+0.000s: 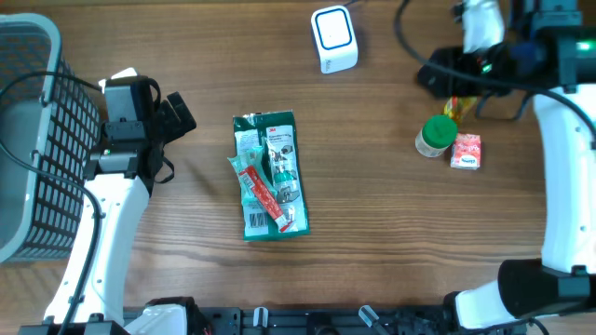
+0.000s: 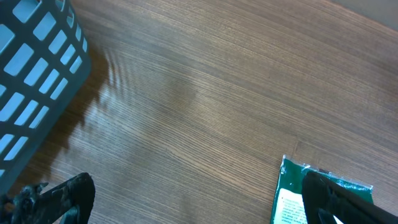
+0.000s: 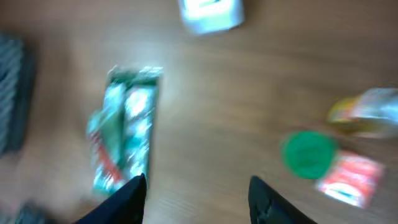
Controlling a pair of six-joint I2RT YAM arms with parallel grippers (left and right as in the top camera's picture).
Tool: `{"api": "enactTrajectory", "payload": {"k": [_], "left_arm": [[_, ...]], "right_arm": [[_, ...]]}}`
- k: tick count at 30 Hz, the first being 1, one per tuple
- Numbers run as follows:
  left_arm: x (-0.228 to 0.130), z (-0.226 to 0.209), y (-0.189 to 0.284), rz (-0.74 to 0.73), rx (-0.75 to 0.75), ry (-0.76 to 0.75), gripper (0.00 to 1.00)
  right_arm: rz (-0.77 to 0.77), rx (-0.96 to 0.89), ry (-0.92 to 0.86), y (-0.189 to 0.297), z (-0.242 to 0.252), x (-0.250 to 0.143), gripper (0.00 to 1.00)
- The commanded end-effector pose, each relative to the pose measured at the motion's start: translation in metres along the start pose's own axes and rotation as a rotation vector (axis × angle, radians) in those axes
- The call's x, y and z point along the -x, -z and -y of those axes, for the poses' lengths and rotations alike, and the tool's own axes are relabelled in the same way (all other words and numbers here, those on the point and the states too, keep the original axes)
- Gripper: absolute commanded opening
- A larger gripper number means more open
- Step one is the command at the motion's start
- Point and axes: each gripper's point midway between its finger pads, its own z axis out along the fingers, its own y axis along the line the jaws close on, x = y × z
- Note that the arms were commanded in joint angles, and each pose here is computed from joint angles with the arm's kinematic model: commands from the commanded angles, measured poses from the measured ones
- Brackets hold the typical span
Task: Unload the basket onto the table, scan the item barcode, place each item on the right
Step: 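Move the right gripper down to the red tube on the gloves pack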
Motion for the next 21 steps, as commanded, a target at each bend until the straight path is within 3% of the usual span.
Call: {"api": "enactTrajectory", "payload": {"k": [1,9,12,16,21], "left_arm": [[0.006,-0.002,0.003,0.018,0.006,-0.007,1.00],[0.006,-0.002,0.003,0.018,0.006,-0.007,1.00],[0.006,-0.002,0.003,0.018,0.006,-0.007,1.00],[0.006,-0.002,0.003,0.018,0.006,-0.007,1.00],[0.006,-0.002,0.003,0.018,0.006,-0.006,1.00]], "right_arm": [[-0.129,0.203,0.118,-0.034,-0.047,-0.028,0.52],[-0.385,0.354,0.397,-0.155,-0.134,-0.142,0.52],[-0.362,0.360,0.572,-0.194,-0.161,-0.178,0.52],[-0.288,0.190,0.793,-0.234,-0.167,-0.209,0.45],[-0.229,0.117,0.811,-0.248,-0.165,-0.208,0.46]]}}
